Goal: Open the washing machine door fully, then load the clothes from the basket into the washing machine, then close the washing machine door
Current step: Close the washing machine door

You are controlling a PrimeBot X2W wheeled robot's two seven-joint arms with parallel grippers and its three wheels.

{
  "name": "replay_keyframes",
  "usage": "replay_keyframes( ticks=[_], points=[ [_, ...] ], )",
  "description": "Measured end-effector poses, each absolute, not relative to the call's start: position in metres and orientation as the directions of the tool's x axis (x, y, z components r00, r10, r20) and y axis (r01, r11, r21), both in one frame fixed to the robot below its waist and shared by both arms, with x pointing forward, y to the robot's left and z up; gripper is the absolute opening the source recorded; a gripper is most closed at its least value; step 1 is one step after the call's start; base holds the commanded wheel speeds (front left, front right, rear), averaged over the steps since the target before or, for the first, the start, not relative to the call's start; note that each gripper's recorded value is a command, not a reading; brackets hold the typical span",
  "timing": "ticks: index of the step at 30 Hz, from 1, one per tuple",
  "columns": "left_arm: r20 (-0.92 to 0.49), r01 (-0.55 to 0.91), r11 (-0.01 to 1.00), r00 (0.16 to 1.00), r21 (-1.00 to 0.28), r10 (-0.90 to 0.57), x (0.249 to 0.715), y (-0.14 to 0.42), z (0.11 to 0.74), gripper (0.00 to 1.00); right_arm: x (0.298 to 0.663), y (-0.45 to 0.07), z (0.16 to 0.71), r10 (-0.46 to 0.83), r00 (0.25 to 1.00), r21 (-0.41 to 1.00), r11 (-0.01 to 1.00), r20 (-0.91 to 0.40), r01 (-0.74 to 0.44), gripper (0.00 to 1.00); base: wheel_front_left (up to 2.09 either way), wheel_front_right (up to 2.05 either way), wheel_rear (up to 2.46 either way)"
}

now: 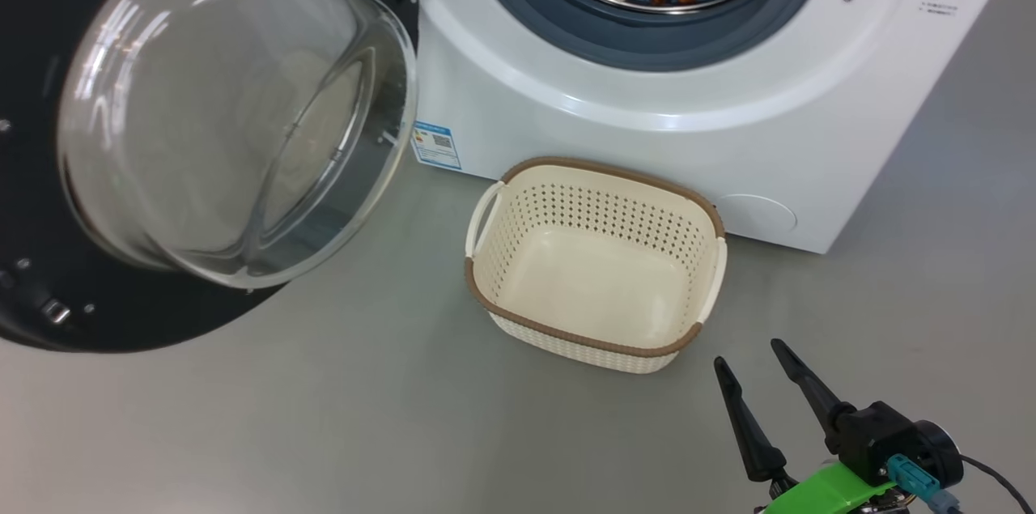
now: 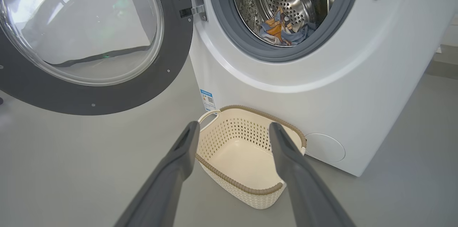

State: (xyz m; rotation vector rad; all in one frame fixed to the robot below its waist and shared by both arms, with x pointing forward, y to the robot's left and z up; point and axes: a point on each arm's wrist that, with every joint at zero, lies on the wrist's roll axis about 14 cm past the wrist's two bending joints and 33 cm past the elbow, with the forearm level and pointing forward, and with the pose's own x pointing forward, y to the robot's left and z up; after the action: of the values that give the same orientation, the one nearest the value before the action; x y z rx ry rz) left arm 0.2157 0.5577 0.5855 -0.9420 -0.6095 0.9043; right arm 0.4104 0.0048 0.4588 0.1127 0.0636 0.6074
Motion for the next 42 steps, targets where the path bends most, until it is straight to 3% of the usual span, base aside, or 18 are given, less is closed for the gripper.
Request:
replay_keyframes(
  ticks=[4, 9, 20, 42],
  points=[
    [-0.025, -0.339, 0.204, 0.565, -0.918, 0.825, 0.236, 0.551, 0.562, 0.0, 0.415, -0.005, 0.456, 0.555, 0.831, 0.119, 0.828, -0.037, -0.547, 1.0, 0.0, 0.0, 0.0],
    [-0.068, -0.307, 0.171, 0.636, -0.936, 0.769, 0.257, 0.542, 0.551, 0.0, 0.42, -0.012, 0.454, 0.541, 0.84, 0.113, 0.838, -0.045, -0.534, 1.0, 0.0, 0.0, 0.0],
    [-0.049, -0.179, 0.139, 0.766, -0.974, 0.641, 0.286, 0.519, 0.557, 0.0, 0.421, -0.013, 0.453, 0.541, 0.839, 0.115, 0.838, -0.052, -0.533, 1.0, 0.0, 0.0, 0.0],
    [-0.066, -0.154, 0.11, 0.824, -0.982, 0.563, 0.3, 0.499, 0.546, 0.0, 0.419, -0.02, 0.457, 0.534, 0.843, 0.097, 0.844, -0.058, -0.528, 1.0, 0.0, 0.0, 0.0]
  ],
)
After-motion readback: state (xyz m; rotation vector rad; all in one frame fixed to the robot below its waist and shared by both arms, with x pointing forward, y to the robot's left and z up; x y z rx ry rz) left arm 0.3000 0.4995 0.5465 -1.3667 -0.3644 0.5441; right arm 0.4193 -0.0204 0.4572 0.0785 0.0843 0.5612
